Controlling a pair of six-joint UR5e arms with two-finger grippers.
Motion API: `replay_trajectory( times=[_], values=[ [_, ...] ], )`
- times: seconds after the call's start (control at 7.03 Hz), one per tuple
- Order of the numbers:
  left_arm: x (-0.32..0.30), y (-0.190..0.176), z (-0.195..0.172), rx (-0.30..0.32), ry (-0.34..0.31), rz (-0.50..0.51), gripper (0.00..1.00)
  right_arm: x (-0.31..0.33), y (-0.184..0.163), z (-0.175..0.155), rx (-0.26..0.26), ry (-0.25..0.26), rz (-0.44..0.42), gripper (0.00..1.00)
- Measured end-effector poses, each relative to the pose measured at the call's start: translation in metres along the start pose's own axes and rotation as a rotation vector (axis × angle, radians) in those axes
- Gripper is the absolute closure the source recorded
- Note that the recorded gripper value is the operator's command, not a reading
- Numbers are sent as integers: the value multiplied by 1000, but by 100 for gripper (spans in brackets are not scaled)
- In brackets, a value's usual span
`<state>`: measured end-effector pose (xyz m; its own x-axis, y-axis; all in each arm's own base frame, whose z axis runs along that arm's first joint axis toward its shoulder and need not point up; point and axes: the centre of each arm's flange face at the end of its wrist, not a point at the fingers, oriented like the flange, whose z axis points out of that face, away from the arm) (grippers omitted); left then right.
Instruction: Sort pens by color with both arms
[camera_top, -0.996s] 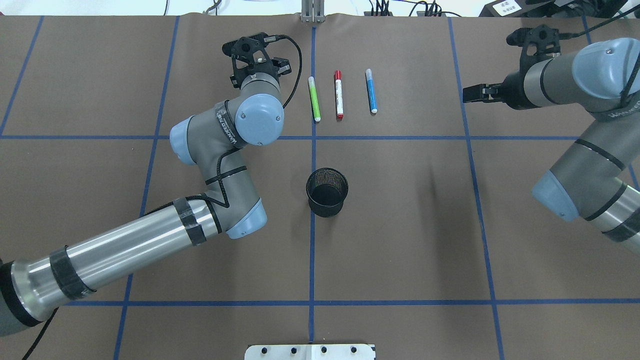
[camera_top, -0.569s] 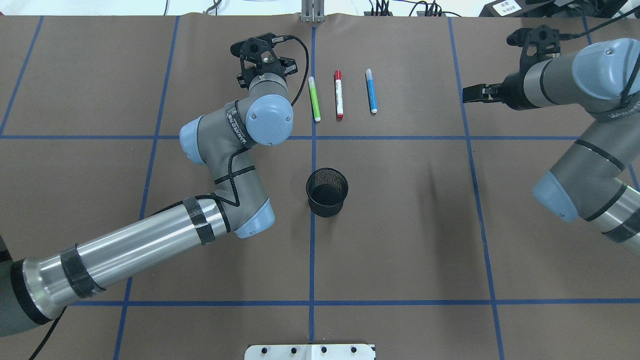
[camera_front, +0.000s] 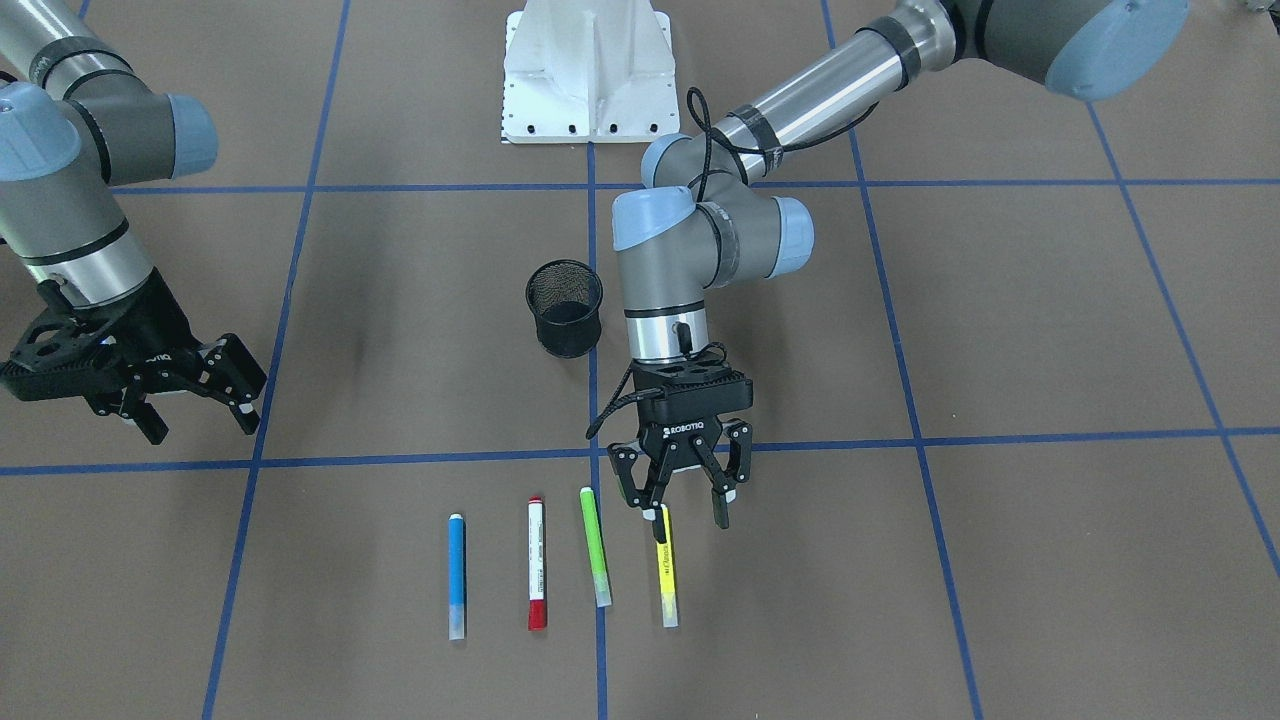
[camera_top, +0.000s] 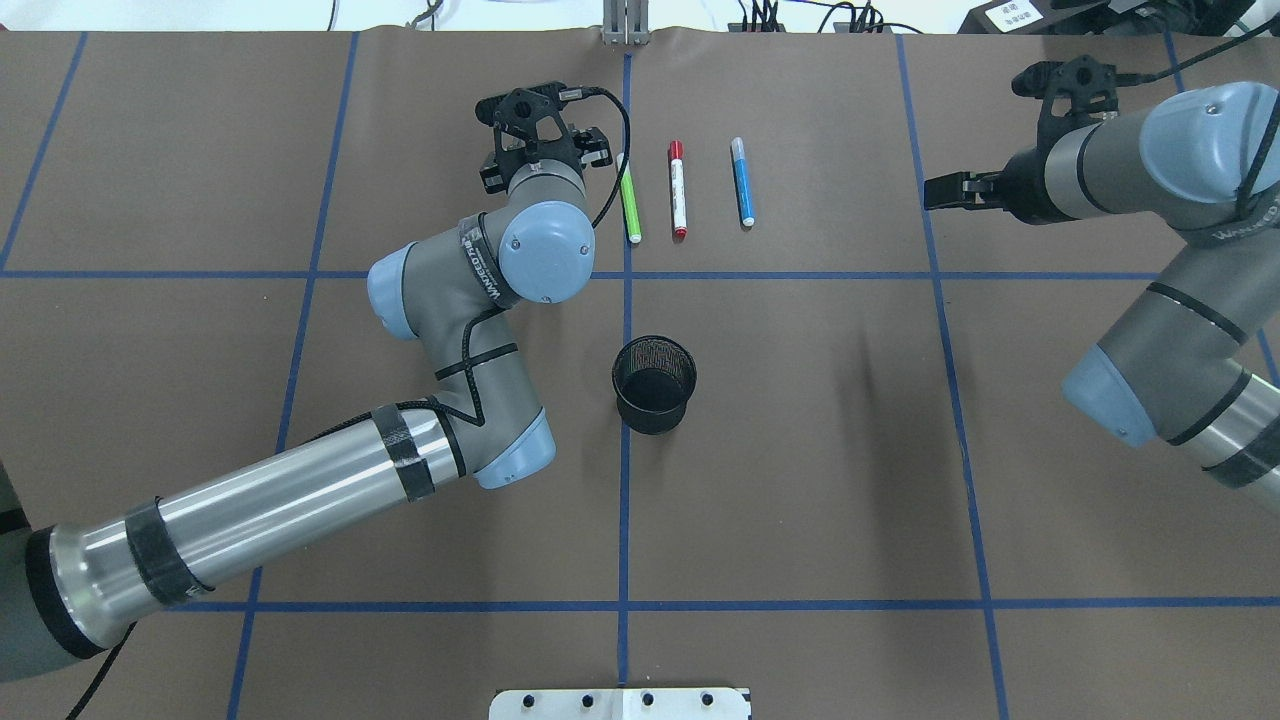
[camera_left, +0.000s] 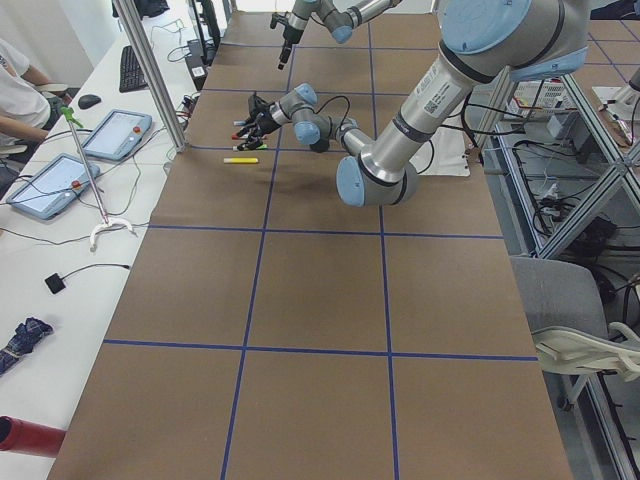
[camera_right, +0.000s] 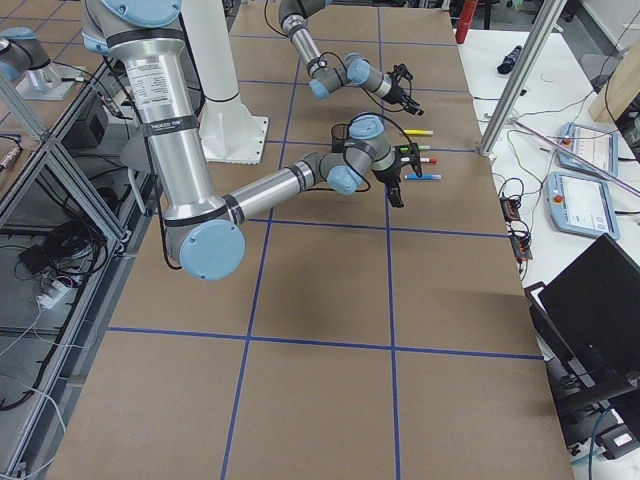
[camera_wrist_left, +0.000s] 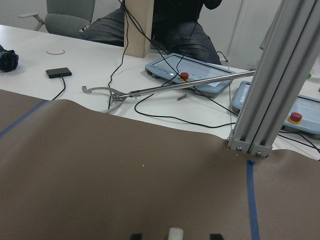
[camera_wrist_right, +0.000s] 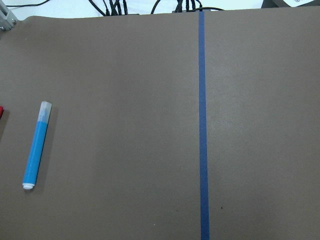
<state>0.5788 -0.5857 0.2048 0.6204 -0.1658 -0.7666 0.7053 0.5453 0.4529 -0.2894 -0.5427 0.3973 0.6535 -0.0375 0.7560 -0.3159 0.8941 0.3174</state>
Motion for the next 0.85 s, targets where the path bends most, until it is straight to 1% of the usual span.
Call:
replay_trajectory(
  times=[0.14, 0.28, 0.43, 0.57, 0.71, 0.85],
  values=[
    [-7, -9, -22, -39, 42, 57, 1, 0, 1, 0, -1, -1, 4, 1],
    [-22, -23, -44, -95, 64, 104, 1, -1, 1, -1, -1, -3, 26, 1],
    [-45, -47, -62, -167, 61, 156, 1, -1, 2, -1, -2, -4, 52, 0],
    [-85, -73, -74, -258, 53, 229, 1, 1, 3, -1, -3, -3, 60, 0],
    [-139, -92, -77, -367, 52, 309, 1, 9, 4, -2, -2, -1, 62, 0],
    [-200, -110, -74, -478, 65, 389, 1, 26, 4, -3, -1, 10, 73, 0]
  ],
)
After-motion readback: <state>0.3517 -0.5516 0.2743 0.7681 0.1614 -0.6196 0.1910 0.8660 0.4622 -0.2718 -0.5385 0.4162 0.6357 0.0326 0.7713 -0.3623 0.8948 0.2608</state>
